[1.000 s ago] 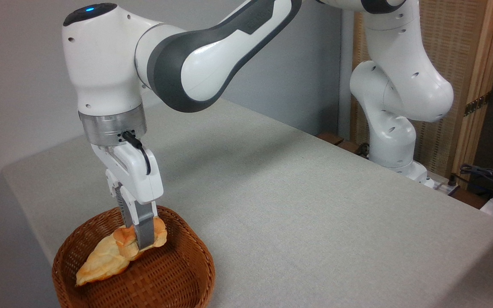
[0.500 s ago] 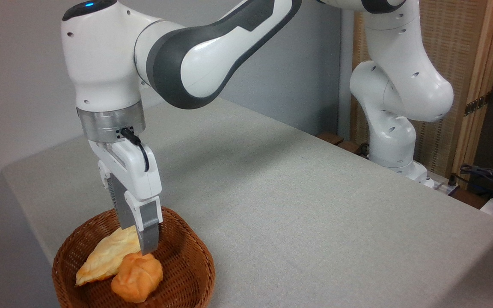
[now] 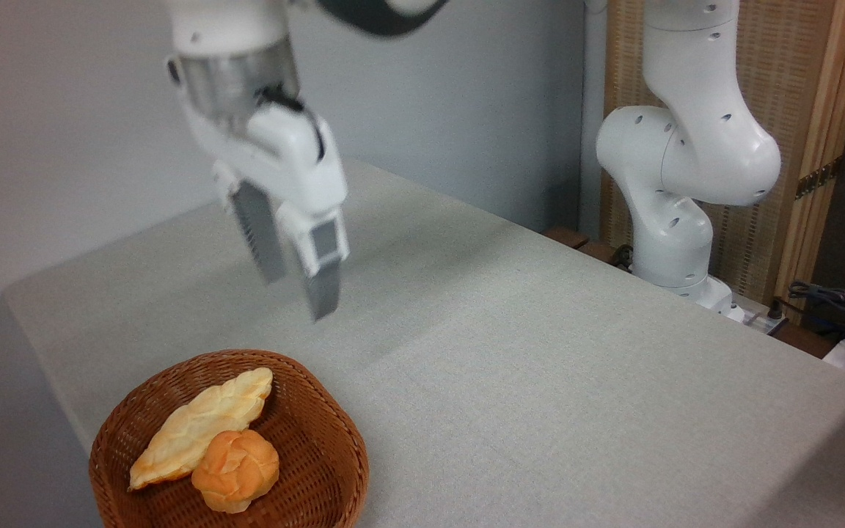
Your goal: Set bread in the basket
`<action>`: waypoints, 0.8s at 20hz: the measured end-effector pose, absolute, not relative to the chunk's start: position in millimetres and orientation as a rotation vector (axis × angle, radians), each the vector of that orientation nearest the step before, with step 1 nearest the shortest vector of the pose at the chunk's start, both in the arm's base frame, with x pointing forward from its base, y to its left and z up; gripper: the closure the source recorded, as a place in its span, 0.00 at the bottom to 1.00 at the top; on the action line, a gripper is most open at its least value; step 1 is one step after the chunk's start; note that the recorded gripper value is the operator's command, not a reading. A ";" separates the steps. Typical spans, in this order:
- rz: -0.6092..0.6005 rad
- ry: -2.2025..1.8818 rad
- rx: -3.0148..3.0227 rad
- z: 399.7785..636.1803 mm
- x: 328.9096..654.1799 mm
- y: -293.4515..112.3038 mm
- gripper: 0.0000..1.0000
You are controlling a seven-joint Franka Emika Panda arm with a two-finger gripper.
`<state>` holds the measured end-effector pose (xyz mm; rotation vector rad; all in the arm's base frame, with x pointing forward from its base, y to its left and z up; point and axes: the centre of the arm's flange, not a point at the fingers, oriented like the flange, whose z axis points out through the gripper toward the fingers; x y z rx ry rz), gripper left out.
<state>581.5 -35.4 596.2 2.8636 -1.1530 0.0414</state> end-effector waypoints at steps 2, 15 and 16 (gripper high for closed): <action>0.008 -1.153 2.862 613.4 564.0 -36.4 0.00; 0.063 -1.168 2.859 613.5 540.1 -47.7 0.00; 0.076 -1.168 2.861 613.7 541.1 -47.2 0.00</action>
